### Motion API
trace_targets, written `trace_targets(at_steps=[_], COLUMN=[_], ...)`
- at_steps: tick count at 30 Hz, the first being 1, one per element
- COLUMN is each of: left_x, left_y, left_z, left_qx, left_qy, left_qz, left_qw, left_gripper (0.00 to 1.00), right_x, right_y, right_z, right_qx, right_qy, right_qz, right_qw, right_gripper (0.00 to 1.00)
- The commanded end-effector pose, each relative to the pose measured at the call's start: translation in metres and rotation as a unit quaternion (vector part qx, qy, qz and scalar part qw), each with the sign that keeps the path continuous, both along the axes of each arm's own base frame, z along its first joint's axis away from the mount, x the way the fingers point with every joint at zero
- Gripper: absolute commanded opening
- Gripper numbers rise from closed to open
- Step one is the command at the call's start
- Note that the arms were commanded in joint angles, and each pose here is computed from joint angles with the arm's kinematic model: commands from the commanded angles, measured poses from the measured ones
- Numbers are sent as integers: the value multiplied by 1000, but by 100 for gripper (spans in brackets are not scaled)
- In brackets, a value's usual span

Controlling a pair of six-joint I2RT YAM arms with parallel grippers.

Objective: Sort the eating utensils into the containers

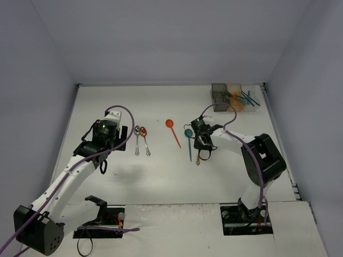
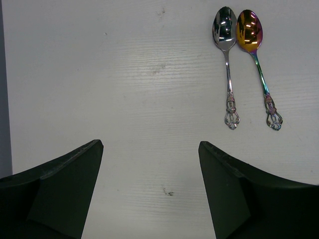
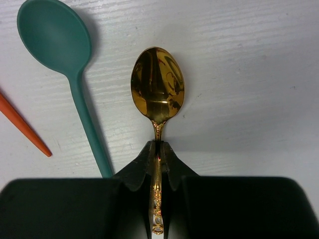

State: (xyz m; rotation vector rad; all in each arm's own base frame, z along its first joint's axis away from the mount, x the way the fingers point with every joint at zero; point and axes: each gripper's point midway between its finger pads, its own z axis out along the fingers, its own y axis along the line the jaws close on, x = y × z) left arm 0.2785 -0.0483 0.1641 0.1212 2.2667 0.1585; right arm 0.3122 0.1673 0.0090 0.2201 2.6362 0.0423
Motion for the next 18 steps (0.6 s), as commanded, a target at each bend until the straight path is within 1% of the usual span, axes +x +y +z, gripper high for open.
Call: trace_targets(at_steps=[1,3,4,10,11,14,18], left_x=[14,14,14,14,14,14,14], left_y=[-4,-4,-4,-5,-5,-4,-3], left_z=[28,28,28,26,26,24,22], left_qx=[-8,-7,-8,-6,-6,-4,0], left_qy=[-45,-46,-46,-43,-43,-41,-37], left_qz=[-3,-3,-3,-5,-5,-5,-4], left_qw=[999,999,999,999,999,999,999], left_gripper=[75,75,75,75,75,75,75], right_x=[42,69,80,152,161,197,232], right_y=[-7,-18,-32,-88,-92,-110,-115], right_z=[55,89,98,161,159,181,171], right_qx=[-15,-35,-41,-80,-84,-88,-64], right_qy=[-77,-114,-123,-185,-183,-210,-211], right_qz=[25,55,48,63,70,81,115], right_qw=[997,991,990,977,977,970,968], right_gripper=[0,0,0,0,0,0,0])
